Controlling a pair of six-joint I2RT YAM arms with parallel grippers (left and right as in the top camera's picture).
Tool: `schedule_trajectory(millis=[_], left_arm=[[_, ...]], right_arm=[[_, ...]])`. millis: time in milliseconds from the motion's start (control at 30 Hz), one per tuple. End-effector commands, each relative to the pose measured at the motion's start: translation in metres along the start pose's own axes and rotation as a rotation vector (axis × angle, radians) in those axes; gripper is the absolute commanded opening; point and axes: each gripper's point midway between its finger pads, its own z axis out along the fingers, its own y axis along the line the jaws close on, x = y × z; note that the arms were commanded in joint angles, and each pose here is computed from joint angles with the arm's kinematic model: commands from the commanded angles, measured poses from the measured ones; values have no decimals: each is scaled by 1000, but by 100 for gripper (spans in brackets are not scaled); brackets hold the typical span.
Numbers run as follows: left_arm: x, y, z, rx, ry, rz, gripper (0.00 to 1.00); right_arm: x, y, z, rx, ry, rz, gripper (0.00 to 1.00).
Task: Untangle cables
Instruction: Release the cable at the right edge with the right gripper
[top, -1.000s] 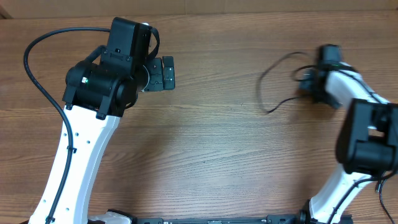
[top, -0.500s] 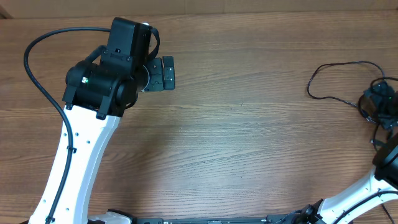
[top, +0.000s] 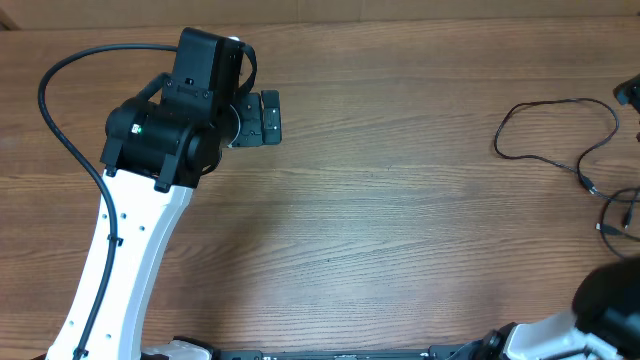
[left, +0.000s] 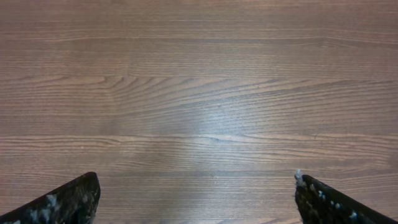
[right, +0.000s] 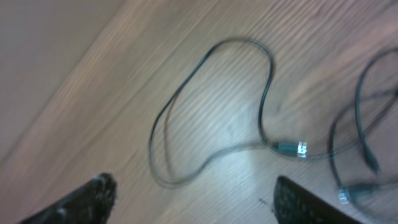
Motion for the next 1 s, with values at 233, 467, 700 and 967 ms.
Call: schedule_trajectory(millis=[233,467,700,967], left_arm=[[-3,-2,-4,11,-12,-16,100],[-3,-1,-4,11,-12,-16,99],[-3,-2,-4,11,-12,-16,100],[-3,-2,-4,13,-11,-14,100]], right_arm=[[106,91,-124,-153,39,-323,75],[139,88,-127,-134,155,-353,100],[139,88,-127,-134,155,-353,100],[139,88,-127,-134,155,-353,100]])
